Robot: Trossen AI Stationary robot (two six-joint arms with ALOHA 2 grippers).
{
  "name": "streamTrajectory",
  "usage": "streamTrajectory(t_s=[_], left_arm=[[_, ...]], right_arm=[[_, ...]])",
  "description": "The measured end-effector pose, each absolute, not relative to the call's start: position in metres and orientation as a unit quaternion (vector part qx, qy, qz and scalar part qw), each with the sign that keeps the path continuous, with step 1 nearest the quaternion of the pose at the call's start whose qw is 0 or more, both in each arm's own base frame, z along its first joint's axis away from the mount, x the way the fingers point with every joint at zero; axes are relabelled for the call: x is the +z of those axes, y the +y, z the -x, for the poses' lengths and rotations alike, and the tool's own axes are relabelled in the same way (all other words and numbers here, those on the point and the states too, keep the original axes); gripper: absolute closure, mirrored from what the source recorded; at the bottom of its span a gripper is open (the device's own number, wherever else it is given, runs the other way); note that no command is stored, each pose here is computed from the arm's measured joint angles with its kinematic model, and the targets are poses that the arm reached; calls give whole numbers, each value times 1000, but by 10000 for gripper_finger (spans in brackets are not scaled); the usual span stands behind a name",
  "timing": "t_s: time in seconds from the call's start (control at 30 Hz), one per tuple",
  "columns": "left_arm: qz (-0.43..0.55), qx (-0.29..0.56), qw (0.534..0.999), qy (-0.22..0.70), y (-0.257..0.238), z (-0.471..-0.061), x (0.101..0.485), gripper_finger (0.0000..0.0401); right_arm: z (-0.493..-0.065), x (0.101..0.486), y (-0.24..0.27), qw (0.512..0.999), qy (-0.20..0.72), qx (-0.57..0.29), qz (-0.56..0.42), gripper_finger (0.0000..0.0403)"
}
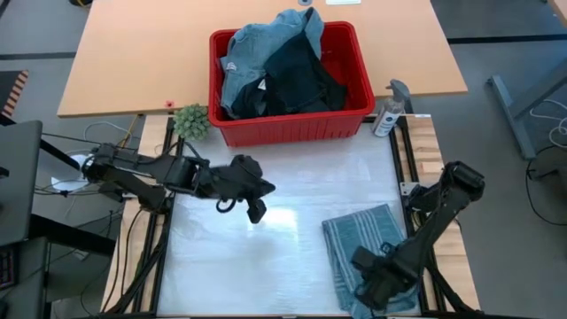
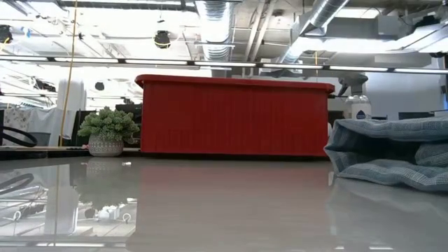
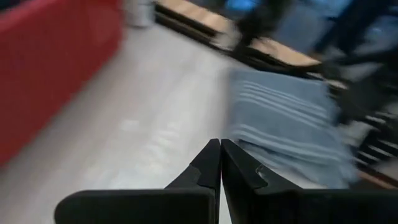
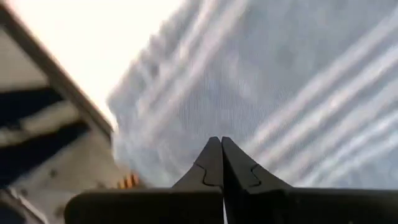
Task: Fold Laundry from Bin
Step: Fold the blue polo shirt
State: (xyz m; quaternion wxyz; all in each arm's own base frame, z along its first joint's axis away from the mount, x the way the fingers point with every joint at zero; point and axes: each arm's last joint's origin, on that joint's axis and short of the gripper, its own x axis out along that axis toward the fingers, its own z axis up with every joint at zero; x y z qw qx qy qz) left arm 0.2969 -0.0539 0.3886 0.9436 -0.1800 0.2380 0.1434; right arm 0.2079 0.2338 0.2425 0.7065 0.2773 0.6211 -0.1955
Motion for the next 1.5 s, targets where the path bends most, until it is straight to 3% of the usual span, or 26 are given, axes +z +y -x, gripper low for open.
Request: streamTrajectory(t_s=[0.13,0.27,0.4,0.63,0.87,1.13,1.33,1.5], left_arm=[[186,69,945,259,-43,-306,386,401],[169,105,945,260,-34,-308,383,401],[157,129,945,255,-24,-308,384,401],[151,135,939,277,-19,-306,380,401],[138,136,939,283,-19,-305,379,401],[134,136,940,283,-19,-305,379,401],[119,155,941,277,-17,-305,380,401],[119,162,941,273,-15,-306,380,401]], right_arm=[[-225,235,211,725,604,-219,-249,388],[-240,221,177,726,580,-288,-230,388],[-248,217,144,697,583,-354,-221,388],[-270,209,121,712,589,-321,-208,388],[-273,199,101,654,624,-365,-225,388],[-248,184,105,581,670,-407,-220,388],[-243,189,117,597,661,-396,-226,388],[-253,218,123,643,619,-374,-250,388]])
